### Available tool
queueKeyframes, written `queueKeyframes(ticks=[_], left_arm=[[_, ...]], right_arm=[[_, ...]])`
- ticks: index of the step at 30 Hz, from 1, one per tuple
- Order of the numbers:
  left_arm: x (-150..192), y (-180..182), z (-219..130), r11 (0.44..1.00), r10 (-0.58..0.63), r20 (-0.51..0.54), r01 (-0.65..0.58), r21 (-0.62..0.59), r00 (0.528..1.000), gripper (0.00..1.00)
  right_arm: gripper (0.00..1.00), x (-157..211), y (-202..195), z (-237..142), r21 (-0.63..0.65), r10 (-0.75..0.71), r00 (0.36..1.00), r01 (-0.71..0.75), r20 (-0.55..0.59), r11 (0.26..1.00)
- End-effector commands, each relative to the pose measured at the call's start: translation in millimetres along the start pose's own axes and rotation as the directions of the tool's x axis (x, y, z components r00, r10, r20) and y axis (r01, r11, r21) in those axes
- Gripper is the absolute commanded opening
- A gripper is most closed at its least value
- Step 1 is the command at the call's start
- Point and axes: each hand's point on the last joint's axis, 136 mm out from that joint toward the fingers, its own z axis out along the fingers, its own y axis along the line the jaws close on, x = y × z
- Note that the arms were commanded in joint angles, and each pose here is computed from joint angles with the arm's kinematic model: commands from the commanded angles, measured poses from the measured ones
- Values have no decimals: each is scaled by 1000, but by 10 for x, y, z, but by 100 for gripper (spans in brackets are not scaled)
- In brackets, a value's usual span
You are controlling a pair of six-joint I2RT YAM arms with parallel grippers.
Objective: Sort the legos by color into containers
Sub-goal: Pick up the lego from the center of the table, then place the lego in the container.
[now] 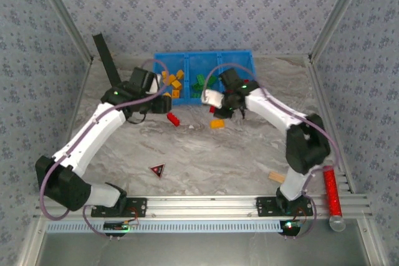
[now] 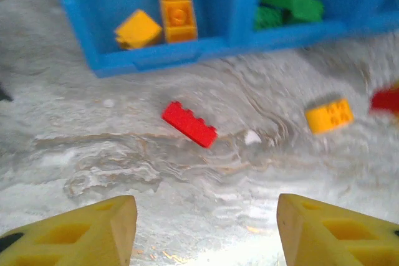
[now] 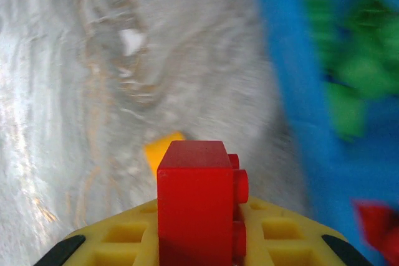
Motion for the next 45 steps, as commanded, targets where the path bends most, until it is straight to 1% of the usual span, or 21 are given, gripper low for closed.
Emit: queueKeyframes(ticks=[1, 3, 7, 10, 13, 16, 21, 26, 32, 35, 38, 40, 45], left_arm=[[-71, -378, -83, 960, 259, 104, -268, 78, 960, 65], [-54, -592, -57, 923, 353, 154, -370, 105, 923, 68], [-1, -878, 46, 852, 479, 229, -512, 111, 847, 69], [72, -1054, 216, 770, 596, 251, -632, 91, 762, 70], [149, -1183, 434, 680, 694, 254, -729, 75, 674, 71], [214, -1292, 643, 615, 744, 249, -781, 106, 620, 71], [315, -1449, 966, 527, 809, 192, -830, 183, 556, 71], [378, -1539, 1279, 480, 842, 156, -848, 224, 517, 71], [451, -1649, 1532, 416, 874, 133, -862, 290, 467, 71], [475, -1695, 1646, 389, 886, 128, -866, 314, 445, 71], [479, -1732, 1750, 365, 896, 129, -872, 327, 424, 71], [498, -1758, 1824, 348, 904, 123, -873, 342, 409, 71], [534, -1807, 1982, 326, 911, 121, -870, 369, 393, 71]], right_arm=[[14, 166, -223, -273, 69, 168, 986, -169, 26, 983], [14, 283, -474, -394, 135, 252, 967, -256, 49, 957], [14, 478, -901, -482, 255, 365, 929, -368, 62, 894], [14, 628, -1179, -412, 324, 439, 897, -428, 42, 844], [14, 681, -1362, -289, 348, 483, 875, -464, 37, 814], [15, 712, -1503, -152, 364, 510, 860, -483, 25, 796], [18, 784, -1640, 94, 365, 543, 839, -502, -13, 784], [21, 858, -1685, 319, 355, 552, 833, -506, -38, 786], [34, 909, -1683, 489, 332, 552, 832, -505, -58, 796], [45, 903, -1675, 516, 324, 545, 837, -500, -59, 803], [53, 907, -1691, 499, 330, 550, 833, -505, -56, 798], [55, 893, -1690, 480, 330, 552, 832, -507, -52, 796], [58, 810, -1678, 363, 319, 562, 827, -528, -20, 787]])
